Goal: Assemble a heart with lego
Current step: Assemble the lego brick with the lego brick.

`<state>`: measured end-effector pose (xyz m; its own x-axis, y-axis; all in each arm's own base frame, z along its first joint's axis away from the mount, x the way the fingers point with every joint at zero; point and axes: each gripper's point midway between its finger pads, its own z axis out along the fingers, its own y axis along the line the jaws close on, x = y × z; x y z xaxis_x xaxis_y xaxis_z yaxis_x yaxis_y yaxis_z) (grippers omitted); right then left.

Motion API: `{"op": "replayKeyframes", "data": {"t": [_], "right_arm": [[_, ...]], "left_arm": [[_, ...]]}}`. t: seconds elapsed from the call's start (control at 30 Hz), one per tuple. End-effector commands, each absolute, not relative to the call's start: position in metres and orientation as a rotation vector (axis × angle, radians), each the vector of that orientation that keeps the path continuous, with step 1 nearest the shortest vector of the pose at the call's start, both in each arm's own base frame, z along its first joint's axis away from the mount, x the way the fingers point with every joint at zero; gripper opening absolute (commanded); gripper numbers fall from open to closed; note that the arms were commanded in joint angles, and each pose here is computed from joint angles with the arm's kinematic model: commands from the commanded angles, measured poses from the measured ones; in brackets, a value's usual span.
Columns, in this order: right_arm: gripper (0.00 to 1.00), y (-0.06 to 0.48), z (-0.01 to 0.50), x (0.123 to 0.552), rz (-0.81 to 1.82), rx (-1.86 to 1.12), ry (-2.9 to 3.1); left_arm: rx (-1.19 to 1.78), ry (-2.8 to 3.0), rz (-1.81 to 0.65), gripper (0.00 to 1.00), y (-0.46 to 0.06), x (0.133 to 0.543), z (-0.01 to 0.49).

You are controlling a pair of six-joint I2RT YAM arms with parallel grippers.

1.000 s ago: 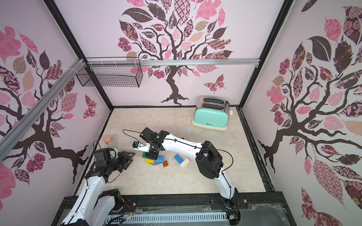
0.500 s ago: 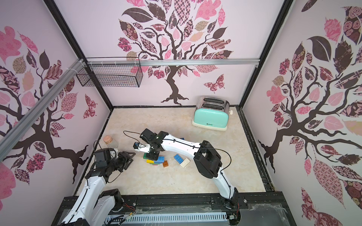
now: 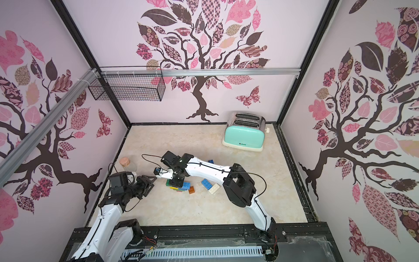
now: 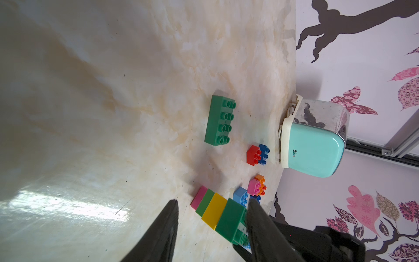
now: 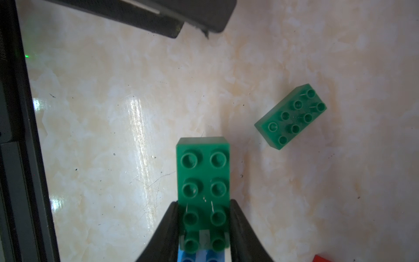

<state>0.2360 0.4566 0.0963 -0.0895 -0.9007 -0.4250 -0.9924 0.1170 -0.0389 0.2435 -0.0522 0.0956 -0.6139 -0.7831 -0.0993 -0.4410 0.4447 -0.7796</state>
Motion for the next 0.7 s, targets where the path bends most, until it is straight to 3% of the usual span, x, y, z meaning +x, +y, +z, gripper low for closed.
{"op": "replayKeyframes", "data": {"t": [0.0, 0.3, 0.67], "right_arm": [[0.33, 0.447, 0.075, 0.228, 0.268, -1.918, 2.074], [0.32, 0.439, 0.068, 0.228, 0.17, -1.933, 2.061], [0.32, 0.428, 0.051, 0.211, 0.245, -2.041, 2.088]], "left_arm": [[-1.02, 2.246, -1.028, 0.52, -0.052, 0.244, 0.094], [-1.017, 2.246, -1.028, 0.52, -0.052, 0.244, 0.094], [-1.018, 2.245, -1.024, 0.52, -0.052, 0.243, 0.095]]}}
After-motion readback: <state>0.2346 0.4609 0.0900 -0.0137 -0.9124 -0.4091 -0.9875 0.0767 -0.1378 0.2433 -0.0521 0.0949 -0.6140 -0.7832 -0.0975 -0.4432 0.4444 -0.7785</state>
